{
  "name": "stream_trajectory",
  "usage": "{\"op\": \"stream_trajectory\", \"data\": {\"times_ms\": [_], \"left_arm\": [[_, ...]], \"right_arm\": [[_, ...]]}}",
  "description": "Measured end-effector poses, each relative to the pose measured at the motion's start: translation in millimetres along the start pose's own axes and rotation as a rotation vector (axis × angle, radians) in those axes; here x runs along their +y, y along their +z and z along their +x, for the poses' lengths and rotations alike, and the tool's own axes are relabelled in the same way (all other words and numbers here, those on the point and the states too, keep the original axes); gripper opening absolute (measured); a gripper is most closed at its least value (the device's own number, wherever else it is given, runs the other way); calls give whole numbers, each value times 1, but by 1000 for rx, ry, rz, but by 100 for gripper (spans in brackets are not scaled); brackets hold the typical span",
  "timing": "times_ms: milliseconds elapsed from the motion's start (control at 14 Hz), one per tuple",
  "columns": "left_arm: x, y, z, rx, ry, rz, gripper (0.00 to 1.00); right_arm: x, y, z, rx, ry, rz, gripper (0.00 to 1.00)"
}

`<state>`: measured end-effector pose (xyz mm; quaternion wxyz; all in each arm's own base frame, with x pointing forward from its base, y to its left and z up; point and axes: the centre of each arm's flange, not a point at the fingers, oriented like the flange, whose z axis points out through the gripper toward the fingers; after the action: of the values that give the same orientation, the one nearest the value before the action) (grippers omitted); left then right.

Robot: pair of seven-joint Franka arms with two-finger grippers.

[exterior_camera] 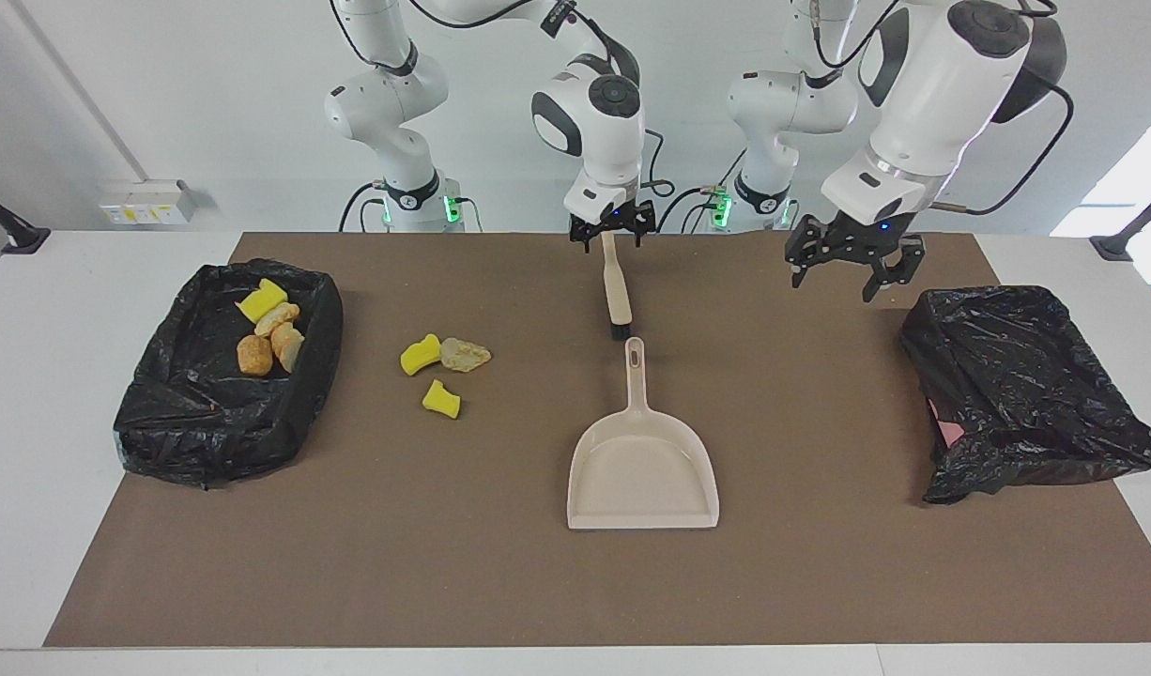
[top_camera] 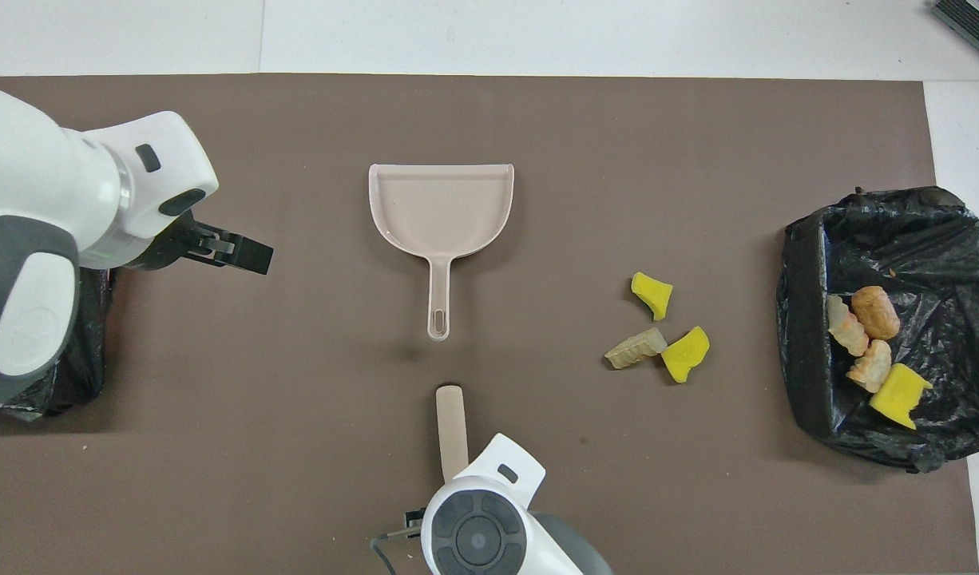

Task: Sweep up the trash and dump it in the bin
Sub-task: 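Grasp the dustpan handle with the left gripper while the right gripper grasps the brush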

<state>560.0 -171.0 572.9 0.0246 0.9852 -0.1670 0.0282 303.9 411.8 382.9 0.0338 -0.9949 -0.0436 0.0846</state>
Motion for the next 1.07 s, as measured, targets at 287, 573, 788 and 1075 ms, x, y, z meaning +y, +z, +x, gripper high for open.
{"op": "stream_trajectory", "data": {"times_ms": [287, 573, 788, 1075], "left_arm": [[37, 39, 19, -14, 7, -4, 100], [98, 106, 40, -34, -42, 11, 100], [132, 151, 47, -45, -62, 14, 100], [158, 194, 45, -53, -90, 16, 100]], "right_arm": [[1, 42, -26, 36, -2, 21, 100], [3, 63, -34, 26, -12, 5, 100], [3, 63, -34, 26, -12, 5, 94], [3, 63, -34, 26, -11, 6, 50]]}}
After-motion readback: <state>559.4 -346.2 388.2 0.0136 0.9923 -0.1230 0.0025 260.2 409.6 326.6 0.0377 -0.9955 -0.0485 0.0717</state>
